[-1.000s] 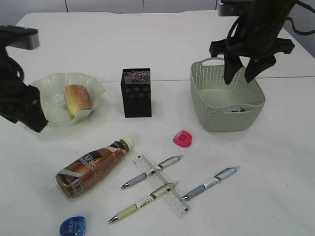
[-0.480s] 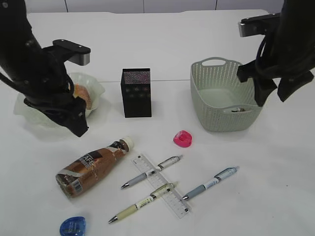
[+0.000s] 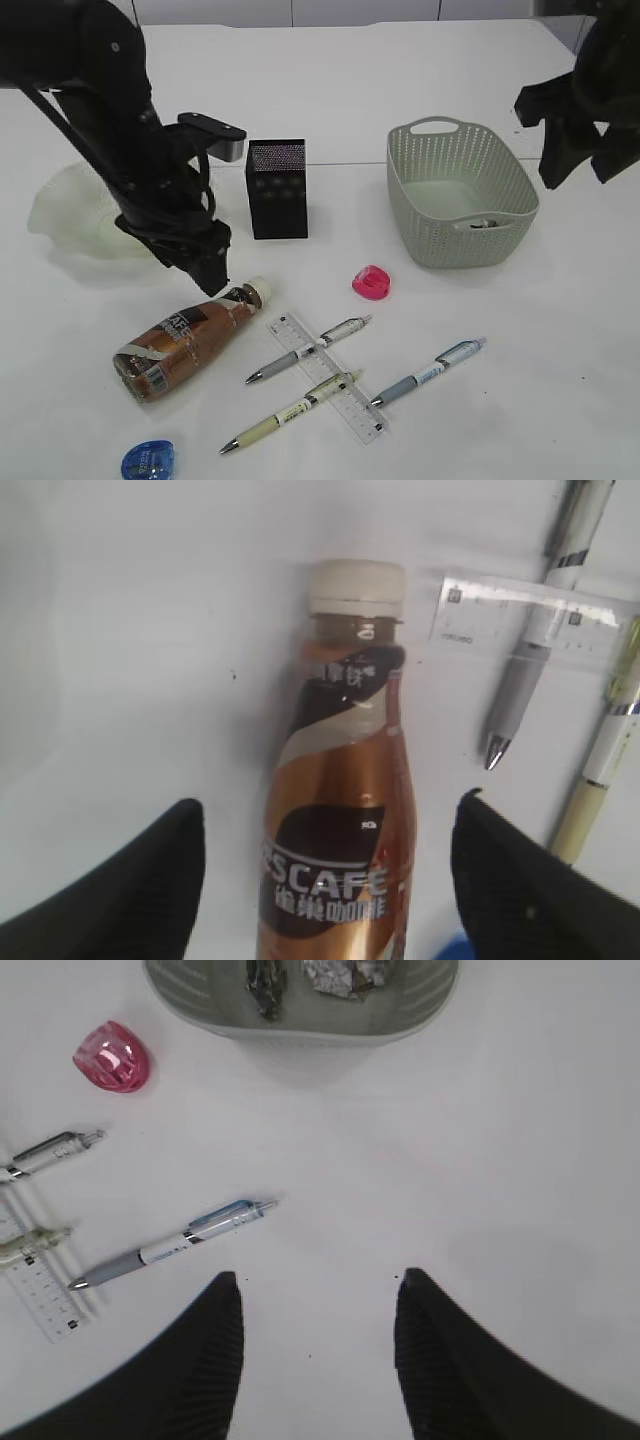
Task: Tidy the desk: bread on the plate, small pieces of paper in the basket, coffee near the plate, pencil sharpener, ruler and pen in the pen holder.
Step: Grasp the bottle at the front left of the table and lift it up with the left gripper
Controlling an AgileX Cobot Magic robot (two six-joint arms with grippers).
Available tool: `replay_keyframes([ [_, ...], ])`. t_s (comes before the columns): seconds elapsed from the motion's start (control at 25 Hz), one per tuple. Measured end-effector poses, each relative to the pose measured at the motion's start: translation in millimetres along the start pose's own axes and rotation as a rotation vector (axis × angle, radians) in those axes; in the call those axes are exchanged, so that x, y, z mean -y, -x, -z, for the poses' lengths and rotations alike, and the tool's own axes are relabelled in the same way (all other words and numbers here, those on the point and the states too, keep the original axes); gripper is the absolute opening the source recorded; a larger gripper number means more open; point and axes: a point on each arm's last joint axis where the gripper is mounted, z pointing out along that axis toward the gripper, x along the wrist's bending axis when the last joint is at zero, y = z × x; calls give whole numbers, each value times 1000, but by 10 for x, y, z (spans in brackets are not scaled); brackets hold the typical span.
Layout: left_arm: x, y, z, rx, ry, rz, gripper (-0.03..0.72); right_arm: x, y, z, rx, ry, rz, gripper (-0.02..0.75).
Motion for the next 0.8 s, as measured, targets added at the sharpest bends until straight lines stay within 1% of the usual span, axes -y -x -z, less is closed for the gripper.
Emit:
replay_keyframes([
  [0.08, -26, 26, -92, 8, -27, -9, 561, 25, 7, 86, -3, 24, -1, 367],
  [0.28, -36, 14, -287, 21, -78, -6, 563, 68, 17, 206, -7, 53, -2, 367],
  [0.44, -19, 2, -423, 30, -117, -4, 563, 75, 19, 219, -8, 55, -2, 367],
  [0.68, -9, -4, -544, 42, -147, -3, 563, 75, 18, 219, -9, 55, -2, 366],
  [0.8, -5, 22, -622, 47, -166, -13, 563, 78, 18, 215, -8, 52, -2, 366],
])
